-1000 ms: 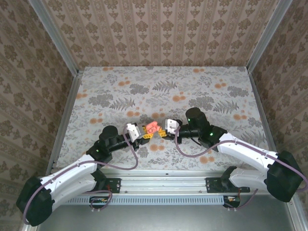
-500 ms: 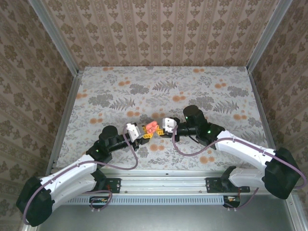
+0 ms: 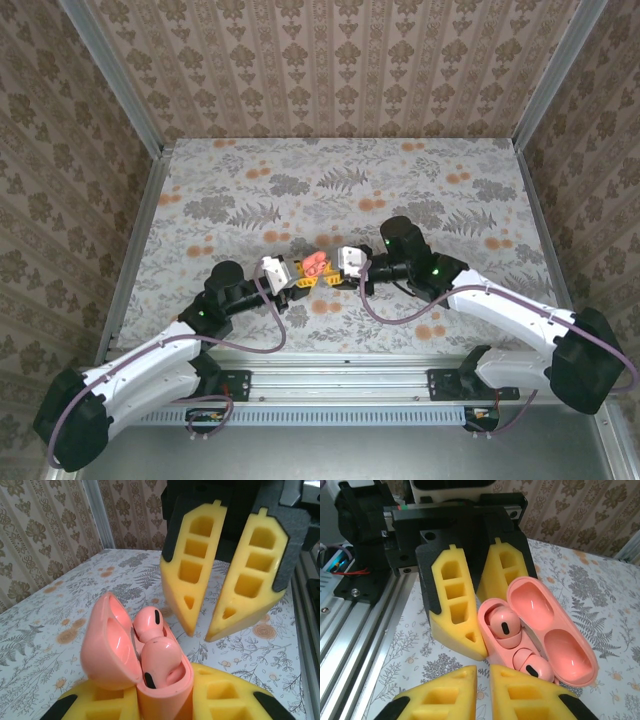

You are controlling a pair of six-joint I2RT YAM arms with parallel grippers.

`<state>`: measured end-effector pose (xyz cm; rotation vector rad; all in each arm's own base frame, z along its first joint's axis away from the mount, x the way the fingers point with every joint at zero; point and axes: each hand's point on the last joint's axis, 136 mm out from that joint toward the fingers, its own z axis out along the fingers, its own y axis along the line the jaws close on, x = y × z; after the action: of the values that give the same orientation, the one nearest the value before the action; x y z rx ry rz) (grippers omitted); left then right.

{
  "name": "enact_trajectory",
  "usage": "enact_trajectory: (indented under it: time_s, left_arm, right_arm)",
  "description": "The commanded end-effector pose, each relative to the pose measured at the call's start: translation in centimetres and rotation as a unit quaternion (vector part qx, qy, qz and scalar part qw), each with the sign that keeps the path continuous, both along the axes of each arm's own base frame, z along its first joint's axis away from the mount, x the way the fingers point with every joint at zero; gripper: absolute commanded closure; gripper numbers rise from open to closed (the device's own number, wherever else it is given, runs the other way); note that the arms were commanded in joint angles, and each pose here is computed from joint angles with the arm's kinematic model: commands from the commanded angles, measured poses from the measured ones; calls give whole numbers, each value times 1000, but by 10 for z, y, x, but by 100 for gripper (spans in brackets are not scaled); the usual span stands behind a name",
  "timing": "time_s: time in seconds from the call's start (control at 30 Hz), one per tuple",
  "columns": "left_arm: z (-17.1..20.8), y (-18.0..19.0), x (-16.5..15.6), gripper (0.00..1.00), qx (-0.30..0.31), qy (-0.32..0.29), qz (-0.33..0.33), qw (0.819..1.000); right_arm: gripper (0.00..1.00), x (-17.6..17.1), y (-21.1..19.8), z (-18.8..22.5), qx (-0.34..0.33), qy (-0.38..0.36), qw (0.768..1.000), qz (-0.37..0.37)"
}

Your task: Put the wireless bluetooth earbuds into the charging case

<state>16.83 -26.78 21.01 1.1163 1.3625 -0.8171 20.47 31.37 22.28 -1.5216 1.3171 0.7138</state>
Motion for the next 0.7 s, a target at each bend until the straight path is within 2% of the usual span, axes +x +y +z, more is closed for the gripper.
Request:
enact_trajectory:
  time_s: [0.0,0.23,0.27,0.4,0.47,0.67]
  left_arm:
    - [15,-1,-5,97,-19,-7,-15,1000]
    - [23,-6,-11,97,-37,-4,-38,999]
    - [26,-7,-12,97,-39,-3,-45,998]
    - [33,-14,-17,97,-43,-2,-71,997]
    - [37,-17,-18,97,-45,-3,-79,996]
    - [46,-25,-26,97,-49,-5,-115,992]
  right_arm:
    - [82,-13,-10,18,25,-6,999,20]
    - [67,-16,-41,24,52,18,998,-11]
    - [63,-14,-45,23,54,25,998,-16]
    - [31,-9,-52,17,46,48,997,-32]
    - [26,-10,-51,15,35,52,998,-24]
    - [22,-4,-40,17,25,87,996,-4]
